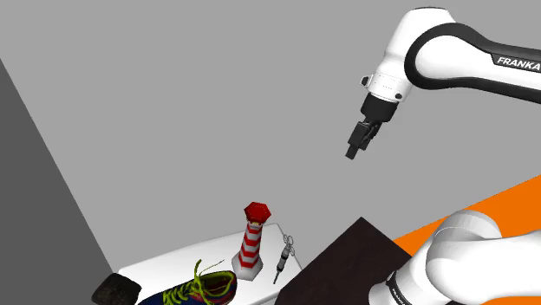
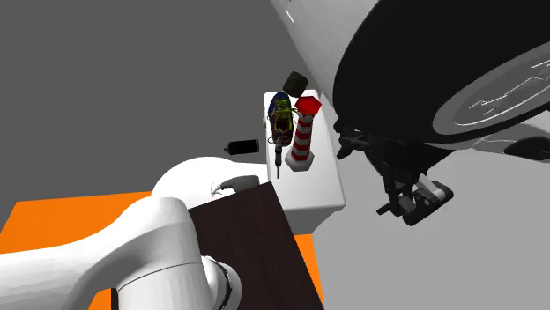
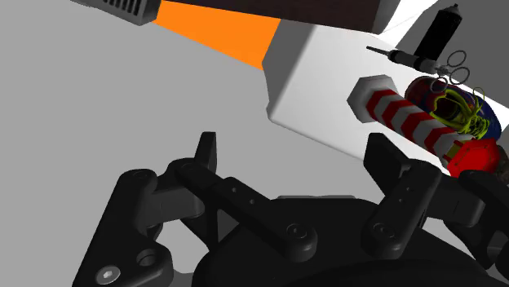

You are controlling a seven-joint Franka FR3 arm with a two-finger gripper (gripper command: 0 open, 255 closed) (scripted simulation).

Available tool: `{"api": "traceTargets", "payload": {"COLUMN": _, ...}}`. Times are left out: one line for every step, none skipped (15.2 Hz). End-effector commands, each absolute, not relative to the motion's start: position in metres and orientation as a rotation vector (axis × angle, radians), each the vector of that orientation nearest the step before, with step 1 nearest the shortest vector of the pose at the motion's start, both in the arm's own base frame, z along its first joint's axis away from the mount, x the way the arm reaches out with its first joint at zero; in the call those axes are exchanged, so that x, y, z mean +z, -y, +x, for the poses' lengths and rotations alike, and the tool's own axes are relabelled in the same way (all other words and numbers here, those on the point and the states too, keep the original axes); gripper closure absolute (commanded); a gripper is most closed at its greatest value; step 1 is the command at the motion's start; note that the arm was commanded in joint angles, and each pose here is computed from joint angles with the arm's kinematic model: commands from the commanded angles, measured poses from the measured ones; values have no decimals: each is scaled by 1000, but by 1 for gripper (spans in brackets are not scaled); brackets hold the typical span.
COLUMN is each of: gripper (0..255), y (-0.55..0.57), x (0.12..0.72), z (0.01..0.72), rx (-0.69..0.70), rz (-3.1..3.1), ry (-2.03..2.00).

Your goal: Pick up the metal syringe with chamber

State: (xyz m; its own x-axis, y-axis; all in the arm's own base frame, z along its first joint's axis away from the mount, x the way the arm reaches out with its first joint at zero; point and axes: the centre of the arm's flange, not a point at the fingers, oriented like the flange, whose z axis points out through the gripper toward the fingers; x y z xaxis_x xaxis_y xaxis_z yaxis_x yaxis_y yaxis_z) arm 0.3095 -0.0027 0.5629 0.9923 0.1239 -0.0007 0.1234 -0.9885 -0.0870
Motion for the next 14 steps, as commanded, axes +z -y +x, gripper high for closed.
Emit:
{"api": "traceTargets", "payload": {"gripper": 0, "y": 3, "x": 563, "z": 309, "rx": 9, "rz": -3049, "ry": 190}}
{"api": "traceTargets", "payload": {"gripper": 0, "y": -9, "x": 556, "z": 308, "rx": 24, "rz": -3055, "ry": 160}}
{"api": "traceTargets", "payload": {"gripper": 0, "y": -21, "x": 550, "z": 307, "rx": 40, "rz": -3060, "ry": 131}}
{"api": "traceTargets", "payload": {"gripper": 0, "y": -33, "x": 543, "z": 306, "rx": 55, "rz": -3065, "ry": 102}}
{"api": "traceTargets", "payload": {"gripper": 0, "y": -45, "x": 536, "z": 306, "rx": 70, "rz": -3070, "ry": 72}}
{"api": "traceTargets", "payload": {"gripper": 0, "y": -57, "x": 530, "z": 305, "rx": 85, "rz": -3075, "ry": 42}}
{"api": "traceTargets", "payload": {"gripper": 0, "y": -68, "x": 523, "z": 305, "rx": 100, "rz": -3079, "ry": 13}}
{"api": "traceTargets", "payload": {"gripper": 0, "y": -80, "x": 516, "z": 305, "rx": 116, "rz": -3083, "ry": -17}}
{"api": "traceTargets", "payload": {"gripper": 0, "y": -92, "x": 509, "z": 305, "rx": 131, "rz": -3086, "ry": -47}}
{"api": "traceTargets", "payload": {"gripper": 0, "y": -104, "x": 502, "z": 305, "rx": 146, "rz": -3089, "ry": -77}}
{"api": "traceTargets", "payload": {"gripper": 0, "y": -115, "x": 495, "z": 305, "rx": 162, "rz": -3092, "ry": -107}}
{"api": "traceTargets", "payload": {"gripper": 0, "y": -127, "x": 488, "z": 305, "rx": 177, "rz": -3094, "ry": -137}}
{"api": "traceTargets", "payload": {"gripper": 0, "y": -138, "x": 481, "z": 306, "rx": 193, "rz": -3096, "ry": -167}}
{"api": "traceTargets", "payload": {"gripper": 0, "y": -150, "x": 474, "z": 306, "rx": 208, "rz": -3098, "ry": -197}}
